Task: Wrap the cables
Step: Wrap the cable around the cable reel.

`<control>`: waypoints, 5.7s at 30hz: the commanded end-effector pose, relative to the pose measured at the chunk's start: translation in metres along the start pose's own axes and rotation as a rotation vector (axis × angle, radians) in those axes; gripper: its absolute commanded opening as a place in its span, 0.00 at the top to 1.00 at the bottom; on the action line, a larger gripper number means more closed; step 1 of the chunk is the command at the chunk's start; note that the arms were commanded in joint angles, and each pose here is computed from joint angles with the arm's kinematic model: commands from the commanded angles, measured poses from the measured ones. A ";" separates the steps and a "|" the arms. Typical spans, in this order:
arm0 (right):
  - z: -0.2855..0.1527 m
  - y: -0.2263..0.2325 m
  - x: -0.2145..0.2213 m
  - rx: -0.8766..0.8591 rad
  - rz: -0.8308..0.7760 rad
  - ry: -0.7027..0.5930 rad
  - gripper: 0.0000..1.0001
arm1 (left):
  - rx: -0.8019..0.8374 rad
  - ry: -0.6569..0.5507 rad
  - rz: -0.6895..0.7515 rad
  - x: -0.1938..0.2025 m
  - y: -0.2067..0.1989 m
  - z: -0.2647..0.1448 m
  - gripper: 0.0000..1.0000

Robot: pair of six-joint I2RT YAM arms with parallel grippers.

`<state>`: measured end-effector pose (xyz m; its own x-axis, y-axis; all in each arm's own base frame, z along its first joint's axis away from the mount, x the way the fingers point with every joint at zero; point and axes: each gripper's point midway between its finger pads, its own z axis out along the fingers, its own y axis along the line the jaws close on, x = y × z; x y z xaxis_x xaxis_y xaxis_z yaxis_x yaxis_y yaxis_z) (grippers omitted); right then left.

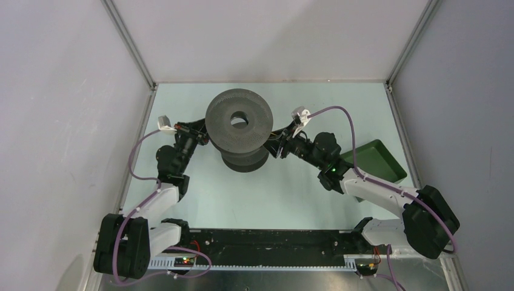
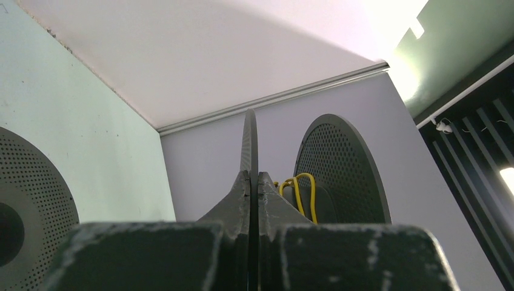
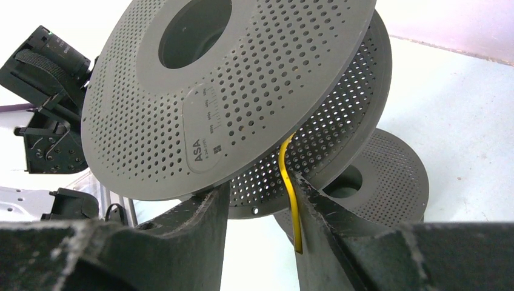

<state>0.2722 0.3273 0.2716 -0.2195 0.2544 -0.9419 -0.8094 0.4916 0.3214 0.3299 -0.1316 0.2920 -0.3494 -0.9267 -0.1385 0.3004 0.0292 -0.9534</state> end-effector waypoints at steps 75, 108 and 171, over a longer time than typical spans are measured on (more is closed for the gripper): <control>-0.087 -0.040 -0.054 -0.090 -0.559 -0.035 0.42 | 0.302 0.415 0.193 0.053 -0.080 0.003 1.00; -0.032 -0.039 -0.042 -0.096 -0.770 -0.031 0.51 | 0.289 0.415 0.186 0.053 -0.075 0.006 1.00; 0.042 0.034 -0.032 0.034 0.566 -0.131 1.00 | 0.245 -0.086 0.212 -0.005 -0.066 -0.007 1.00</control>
<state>0.2753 0.3639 0.2874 -0.5572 0.5411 -0.6298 -0.5267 0.3560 0.7719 0.3228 -0.1218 0.3227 -0.2003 -0.9398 -0.2769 0.4610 0.1589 -0.8730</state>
